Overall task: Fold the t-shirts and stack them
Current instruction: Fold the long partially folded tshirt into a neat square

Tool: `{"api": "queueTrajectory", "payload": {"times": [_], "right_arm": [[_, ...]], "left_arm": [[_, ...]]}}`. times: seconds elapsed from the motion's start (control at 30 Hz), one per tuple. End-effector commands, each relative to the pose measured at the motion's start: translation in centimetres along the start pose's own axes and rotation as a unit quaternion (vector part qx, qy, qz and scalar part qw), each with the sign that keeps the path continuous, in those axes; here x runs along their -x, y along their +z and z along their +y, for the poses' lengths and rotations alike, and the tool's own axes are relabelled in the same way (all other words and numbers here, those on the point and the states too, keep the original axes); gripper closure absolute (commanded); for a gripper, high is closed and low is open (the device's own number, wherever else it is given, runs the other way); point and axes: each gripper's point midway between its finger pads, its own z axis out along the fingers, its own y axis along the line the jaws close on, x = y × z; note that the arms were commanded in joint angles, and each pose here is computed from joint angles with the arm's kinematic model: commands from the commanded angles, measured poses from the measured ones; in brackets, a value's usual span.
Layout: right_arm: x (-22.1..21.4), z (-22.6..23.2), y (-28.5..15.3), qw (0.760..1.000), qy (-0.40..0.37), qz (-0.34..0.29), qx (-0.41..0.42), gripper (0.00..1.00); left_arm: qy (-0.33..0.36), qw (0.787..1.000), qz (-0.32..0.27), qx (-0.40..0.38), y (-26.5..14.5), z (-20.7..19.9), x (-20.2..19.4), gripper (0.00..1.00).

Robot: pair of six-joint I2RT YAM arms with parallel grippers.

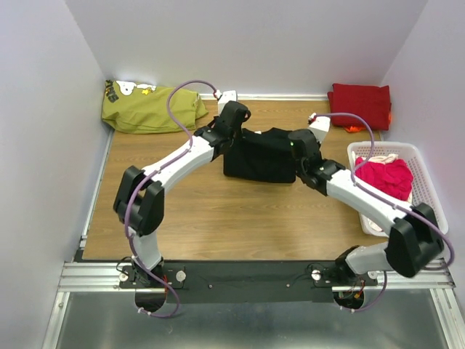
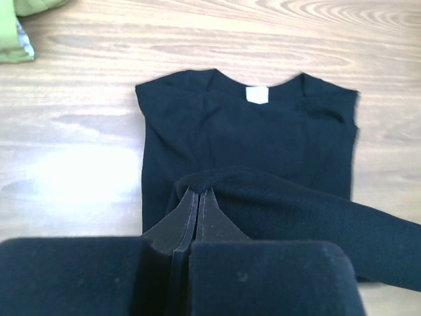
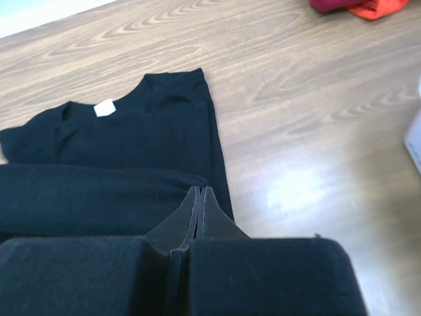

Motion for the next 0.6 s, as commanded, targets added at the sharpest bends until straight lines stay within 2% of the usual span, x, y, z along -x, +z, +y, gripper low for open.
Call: {"api": "queueTrajectory", "payload": {"times": [0.0, 0.03, 0.2, 0.27, 0.5, 0.53, 0.57], "right_arm": [[0.2, 1.2, 4.5, 1.000, -0.013, 0.006, 0.023, 0.99], [1.0, 1.5, 5.3, 1.000, -0.003, -0.003, 0.030, 0.99], [-0.7, 2.5, 9.6, 0.999, -0.024, 0.019, 0.033, 0.99], [0.1, 3.1, 10.7, 0.999, -0.019, 0.015, 0.039, 0.99], [-1.9, 4.0, 14.2, 0.998, -0.031, 0.041, 0.043, 0.99], [-2.0, 3.9, 14.5, 0.998, -0.032, 0.041, 0.041, 0.99], [-2.4, 3.8, 14.8, 0.998, -0.034, 0.044, 0.037, 0.99]], "left_arm": [[0.012, 0.998, -0.013, 0.060, 3.3, 2.4, 1.3, 1.00], [0.011, 0.998, -0.013, 0.061, 3.8, 2.5, 1.3, 1.00], [0.006, 0.997, -0.004, 0.075, 6.6, 3.5, 1.3, 1.00], [0.007, 0.997, -0.002, 0.077, 7.5, 3.5, 1.2, 1.00], [0.015, 0.997, 0.007, 0.079, 10.7, 4.5, 1.3, 1.00], [0.016, 0.997, 0.004, 0.073, 11.3, 4.6, 1.4, 0.99], [0.017, 0.998, 0.005, 0.068, 12.1, 4.6, 1.5, 0.94]]}}
